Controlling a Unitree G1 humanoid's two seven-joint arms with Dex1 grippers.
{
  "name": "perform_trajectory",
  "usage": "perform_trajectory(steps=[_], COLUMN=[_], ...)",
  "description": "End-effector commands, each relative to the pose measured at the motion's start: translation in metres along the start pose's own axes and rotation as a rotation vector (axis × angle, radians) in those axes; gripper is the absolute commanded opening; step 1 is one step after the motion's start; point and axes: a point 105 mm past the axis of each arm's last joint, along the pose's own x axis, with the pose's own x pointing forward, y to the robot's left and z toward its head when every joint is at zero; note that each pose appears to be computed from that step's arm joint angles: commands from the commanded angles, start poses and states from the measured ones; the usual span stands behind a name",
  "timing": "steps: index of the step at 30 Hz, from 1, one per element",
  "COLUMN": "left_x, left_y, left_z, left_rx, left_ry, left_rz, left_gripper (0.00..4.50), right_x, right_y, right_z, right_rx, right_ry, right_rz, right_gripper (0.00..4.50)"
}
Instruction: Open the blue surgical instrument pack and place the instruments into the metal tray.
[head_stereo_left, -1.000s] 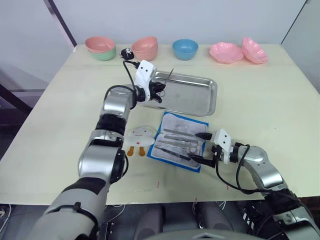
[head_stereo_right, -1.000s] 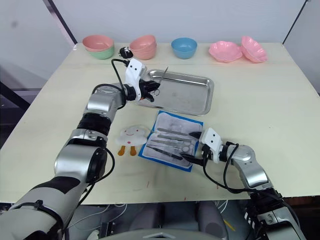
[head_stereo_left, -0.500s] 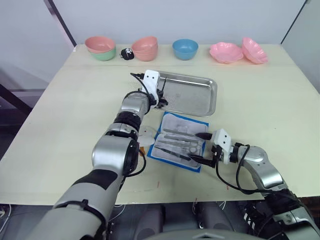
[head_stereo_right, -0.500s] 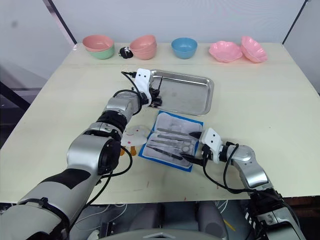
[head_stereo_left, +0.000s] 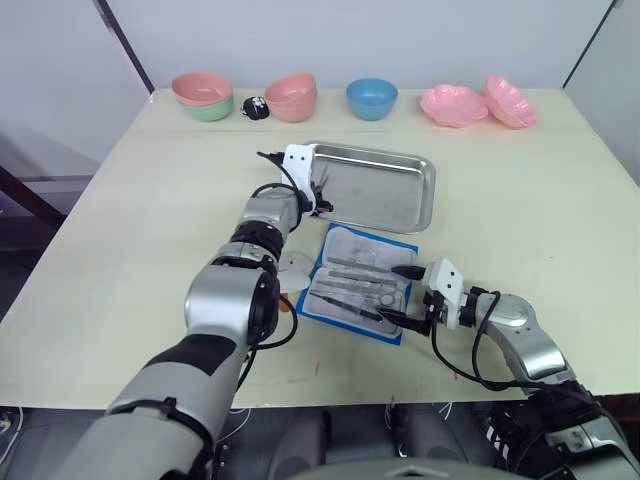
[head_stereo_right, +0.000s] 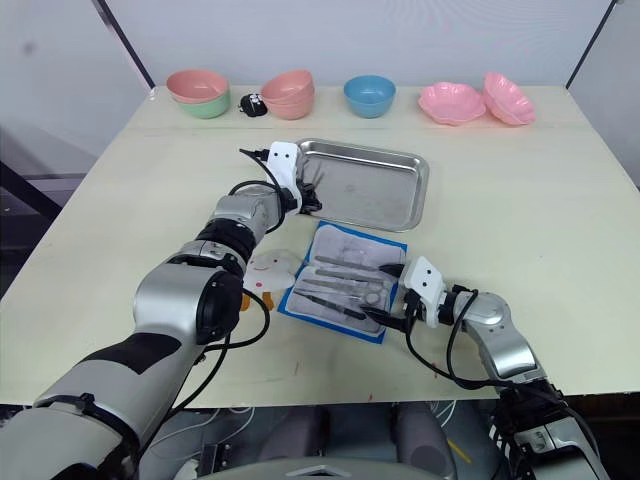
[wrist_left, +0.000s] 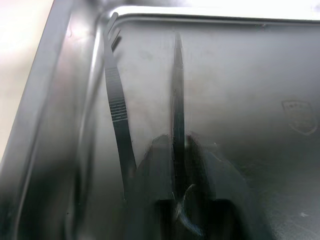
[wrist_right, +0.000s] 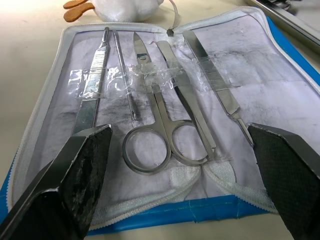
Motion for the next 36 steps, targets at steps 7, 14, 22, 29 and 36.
perform_trajectory(steps=[7, 14, 22, 29, 36], left_x=[-0.005, -0.024, -0.059, -0.090, -0.102], left_y=[-0.010, -0.026, -0.022, -0.016, -0.017], left_z=[0.034, 0.067, 0.068, 0.032, -0.010], left_rx=[0.014, 0.057, 0.198, 0.366, 0.548], left_ry=[-0.103, -0.272, -0.367, -0.293, -0.151], left_rz=[-0.061, -0.323, -0.629, -0.912, -1.073], left_gripper=[1.93, 1.93, 1.93, 1.93, 1.93], right_x=[0.001, 0.001, 0.002, 0.001, 0.000], right_y=[0.015, 0.017, 0.019, 0.019, 0.018], right_z=[-0.035, -0.032, -0.033, -0.033, -0.033], right_rx=[0.101, 0.102, 0.106, 0.112, 0.106], right_ry=[0.102, 0.079, 0.069, 0.065, 0.073], right_rz=[0.026, 0.015, 0.022, 0.033, 0.037], right_gripper=[4.50, 4.50, 4.50, 4.50, 4.50])
